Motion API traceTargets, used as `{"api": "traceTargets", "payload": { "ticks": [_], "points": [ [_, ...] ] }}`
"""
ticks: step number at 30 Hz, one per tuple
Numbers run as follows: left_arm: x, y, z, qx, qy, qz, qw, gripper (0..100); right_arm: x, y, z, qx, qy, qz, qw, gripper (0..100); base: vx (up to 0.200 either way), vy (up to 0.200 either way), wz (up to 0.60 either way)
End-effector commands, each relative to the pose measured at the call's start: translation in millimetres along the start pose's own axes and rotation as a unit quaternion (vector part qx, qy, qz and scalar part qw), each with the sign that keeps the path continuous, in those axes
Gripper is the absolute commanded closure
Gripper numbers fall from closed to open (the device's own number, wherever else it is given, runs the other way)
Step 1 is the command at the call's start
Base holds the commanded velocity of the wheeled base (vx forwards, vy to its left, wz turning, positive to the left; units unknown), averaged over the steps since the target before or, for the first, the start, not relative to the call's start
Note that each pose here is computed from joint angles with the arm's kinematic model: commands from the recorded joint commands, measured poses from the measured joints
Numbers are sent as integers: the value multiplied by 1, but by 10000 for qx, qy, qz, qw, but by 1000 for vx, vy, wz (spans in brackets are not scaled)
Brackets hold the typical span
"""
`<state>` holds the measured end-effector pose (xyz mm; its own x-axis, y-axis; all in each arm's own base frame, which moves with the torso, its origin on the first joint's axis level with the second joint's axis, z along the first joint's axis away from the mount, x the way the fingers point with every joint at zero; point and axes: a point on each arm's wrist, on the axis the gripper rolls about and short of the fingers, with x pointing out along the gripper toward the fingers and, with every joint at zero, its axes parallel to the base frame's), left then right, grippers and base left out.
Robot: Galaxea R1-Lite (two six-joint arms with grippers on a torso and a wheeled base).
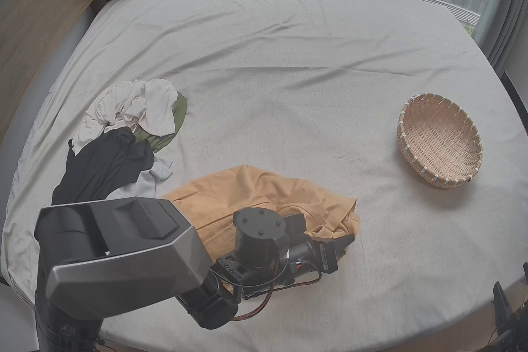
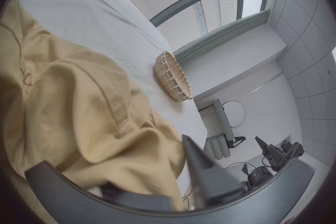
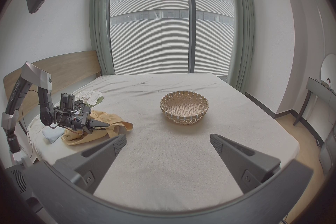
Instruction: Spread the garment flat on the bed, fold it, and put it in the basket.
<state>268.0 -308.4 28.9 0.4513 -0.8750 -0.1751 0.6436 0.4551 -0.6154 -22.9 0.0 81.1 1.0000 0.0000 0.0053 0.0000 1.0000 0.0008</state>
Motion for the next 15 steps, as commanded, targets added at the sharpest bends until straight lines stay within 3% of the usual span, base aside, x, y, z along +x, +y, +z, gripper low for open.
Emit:
{"api": "traceTargets", "payload": {
  "ticks": [1,3,8,15],
  "points": [
    [3,-1,-8,-5,50,57,10000,0,0,0,-5,3,27,0,10000,0,0,0,0],
    [2,-1,-13,-3,13,240,9997,0,0,0,-5,3,27,8,10000,0,0,0,0],
    [-20,5,-36,-88,405,613,9973,0,0,0,-5,-4,27,8,10000,0,0,0,0],
    [-41,-2,-48,-28,331,468,9983,0,0,0,-5,-4,27,0,10000,0,0,0,0]
  ]
}}
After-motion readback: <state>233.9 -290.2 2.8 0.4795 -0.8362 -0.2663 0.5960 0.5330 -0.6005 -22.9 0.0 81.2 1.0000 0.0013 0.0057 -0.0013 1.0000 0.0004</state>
